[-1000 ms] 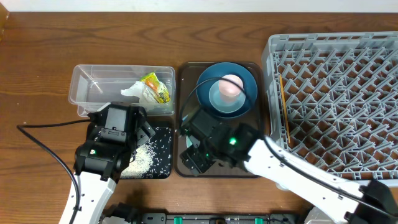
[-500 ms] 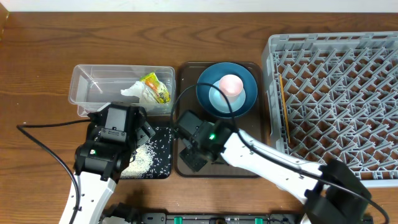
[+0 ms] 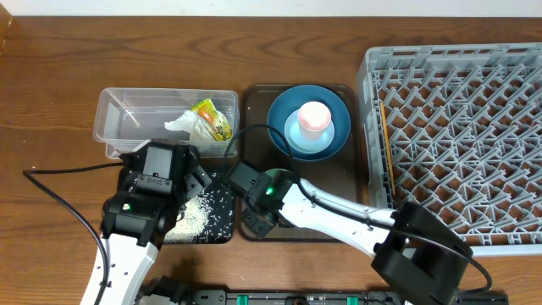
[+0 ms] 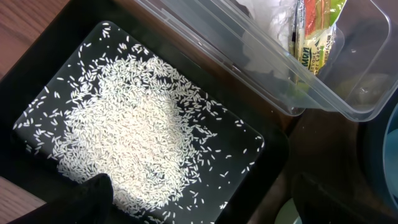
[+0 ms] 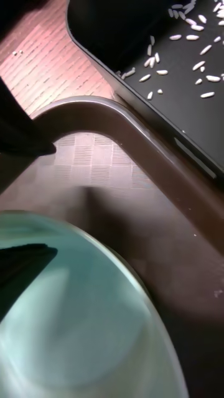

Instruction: Sort waste into correct bins and load items into the dishwasher rack

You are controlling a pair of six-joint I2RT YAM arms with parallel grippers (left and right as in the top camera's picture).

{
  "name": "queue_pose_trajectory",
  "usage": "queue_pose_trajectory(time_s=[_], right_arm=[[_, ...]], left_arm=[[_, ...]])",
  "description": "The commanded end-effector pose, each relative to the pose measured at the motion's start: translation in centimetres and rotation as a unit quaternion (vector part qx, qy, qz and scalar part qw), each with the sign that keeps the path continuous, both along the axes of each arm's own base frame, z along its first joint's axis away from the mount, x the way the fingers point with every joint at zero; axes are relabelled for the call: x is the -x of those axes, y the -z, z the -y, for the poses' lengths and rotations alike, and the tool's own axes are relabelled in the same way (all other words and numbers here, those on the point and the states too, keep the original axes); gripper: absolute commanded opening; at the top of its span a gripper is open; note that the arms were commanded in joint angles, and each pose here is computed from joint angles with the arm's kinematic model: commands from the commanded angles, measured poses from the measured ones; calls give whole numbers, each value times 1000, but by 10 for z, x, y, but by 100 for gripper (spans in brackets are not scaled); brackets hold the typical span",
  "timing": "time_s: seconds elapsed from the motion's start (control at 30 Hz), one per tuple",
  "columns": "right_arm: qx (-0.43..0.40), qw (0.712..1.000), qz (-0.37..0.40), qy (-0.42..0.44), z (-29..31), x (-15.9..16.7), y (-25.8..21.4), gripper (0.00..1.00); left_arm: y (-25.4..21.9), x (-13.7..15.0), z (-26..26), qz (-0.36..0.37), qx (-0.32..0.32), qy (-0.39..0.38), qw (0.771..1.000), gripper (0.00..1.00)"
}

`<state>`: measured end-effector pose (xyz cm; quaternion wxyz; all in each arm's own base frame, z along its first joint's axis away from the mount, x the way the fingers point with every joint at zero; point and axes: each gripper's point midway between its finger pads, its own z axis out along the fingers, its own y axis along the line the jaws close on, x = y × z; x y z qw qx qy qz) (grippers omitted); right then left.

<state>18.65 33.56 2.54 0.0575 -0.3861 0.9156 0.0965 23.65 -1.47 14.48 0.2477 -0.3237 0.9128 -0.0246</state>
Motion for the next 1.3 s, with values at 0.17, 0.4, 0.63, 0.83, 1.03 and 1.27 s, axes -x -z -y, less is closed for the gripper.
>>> queue_pose_trajectory(time_s=[0.17, 0.4, 0.63, 0.83, 1.03, 1.27], right_arm=[[-21, 999, 25, 1, -5, -8, -22, 37], [-34, 998, 46, 9, -2, -16, -40, 36], [-42, 997, 63, 22, 2, -26, -52, 37], [-68, 992, 78, 73, 18, -51, -76, 37], [-95, 981, 106, 134, 51, -86, -109, 38], [-127, 958, 148, 208, 100, -121, -151, 41]], left_arm=[[-2, -1, -2, 0, -2, -4, 1000, 94], [-2, -1, -2, 0, -3, -4, 1000, 94], [-2, -1, -2, 0, -2, -4, 1000, 94], [-2, -1, -2, 0, -2, -4, 1000, 94], [-2, -1, -2, 0, -2, -4, 1000, 94], [-2, -1, -2, 0, -2, -4, 1000, 94]])
